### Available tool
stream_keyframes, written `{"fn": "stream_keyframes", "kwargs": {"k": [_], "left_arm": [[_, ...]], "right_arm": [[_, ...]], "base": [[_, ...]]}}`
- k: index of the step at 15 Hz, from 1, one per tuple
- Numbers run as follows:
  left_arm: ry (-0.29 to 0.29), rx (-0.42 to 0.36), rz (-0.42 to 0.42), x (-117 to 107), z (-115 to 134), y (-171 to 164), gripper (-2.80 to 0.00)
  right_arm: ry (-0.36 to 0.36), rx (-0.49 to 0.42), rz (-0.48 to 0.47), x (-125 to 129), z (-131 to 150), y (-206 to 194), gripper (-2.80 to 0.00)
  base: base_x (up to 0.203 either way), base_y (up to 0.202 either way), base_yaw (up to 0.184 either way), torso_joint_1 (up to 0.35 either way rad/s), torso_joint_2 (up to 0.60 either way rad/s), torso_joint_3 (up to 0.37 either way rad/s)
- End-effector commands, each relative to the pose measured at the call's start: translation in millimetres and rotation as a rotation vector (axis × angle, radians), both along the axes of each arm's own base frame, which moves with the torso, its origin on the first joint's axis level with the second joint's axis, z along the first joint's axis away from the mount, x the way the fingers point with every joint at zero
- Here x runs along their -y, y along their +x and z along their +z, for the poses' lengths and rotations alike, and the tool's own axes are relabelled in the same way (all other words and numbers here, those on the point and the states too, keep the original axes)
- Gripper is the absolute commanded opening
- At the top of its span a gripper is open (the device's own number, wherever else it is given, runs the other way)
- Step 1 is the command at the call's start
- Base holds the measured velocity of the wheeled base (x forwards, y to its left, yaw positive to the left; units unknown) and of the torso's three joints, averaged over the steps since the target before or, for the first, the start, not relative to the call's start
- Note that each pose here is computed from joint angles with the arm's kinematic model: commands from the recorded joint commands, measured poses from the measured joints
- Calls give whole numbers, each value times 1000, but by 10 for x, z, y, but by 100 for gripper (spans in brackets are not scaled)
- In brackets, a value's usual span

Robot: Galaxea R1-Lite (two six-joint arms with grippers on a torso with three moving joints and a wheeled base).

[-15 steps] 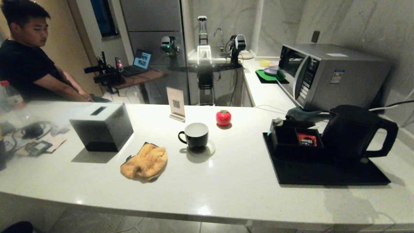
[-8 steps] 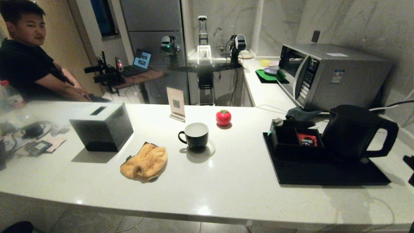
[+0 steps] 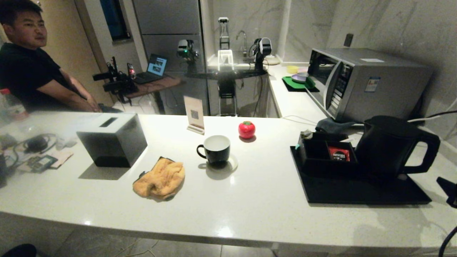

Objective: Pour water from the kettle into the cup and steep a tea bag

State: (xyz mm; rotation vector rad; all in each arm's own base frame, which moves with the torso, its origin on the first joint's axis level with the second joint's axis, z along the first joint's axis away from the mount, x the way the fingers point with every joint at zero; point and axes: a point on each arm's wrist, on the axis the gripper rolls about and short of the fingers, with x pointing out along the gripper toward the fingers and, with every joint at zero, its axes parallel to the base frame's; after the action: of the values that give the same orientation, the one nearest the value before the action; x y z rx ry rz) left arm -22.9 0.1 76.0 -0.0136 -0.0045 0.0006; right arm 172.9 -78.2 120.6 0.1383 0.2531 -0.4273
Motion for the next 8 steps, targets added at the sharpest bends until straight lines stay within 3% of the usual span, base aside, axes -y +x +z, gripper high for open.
{"fn": "stream_keyframes", "kwargs": {"k": [1,8], "left_arm": [[0,0,1,0,2,0,-280],[0,-1,1,0,0,1,-280]], "right_arm": [[15,-29,-5,64,-143,118,0],[-8,28,2,194,-366,436,0]], "base": [[0,0,0,0,0,0],[0,0,0,0,0,0]]}}
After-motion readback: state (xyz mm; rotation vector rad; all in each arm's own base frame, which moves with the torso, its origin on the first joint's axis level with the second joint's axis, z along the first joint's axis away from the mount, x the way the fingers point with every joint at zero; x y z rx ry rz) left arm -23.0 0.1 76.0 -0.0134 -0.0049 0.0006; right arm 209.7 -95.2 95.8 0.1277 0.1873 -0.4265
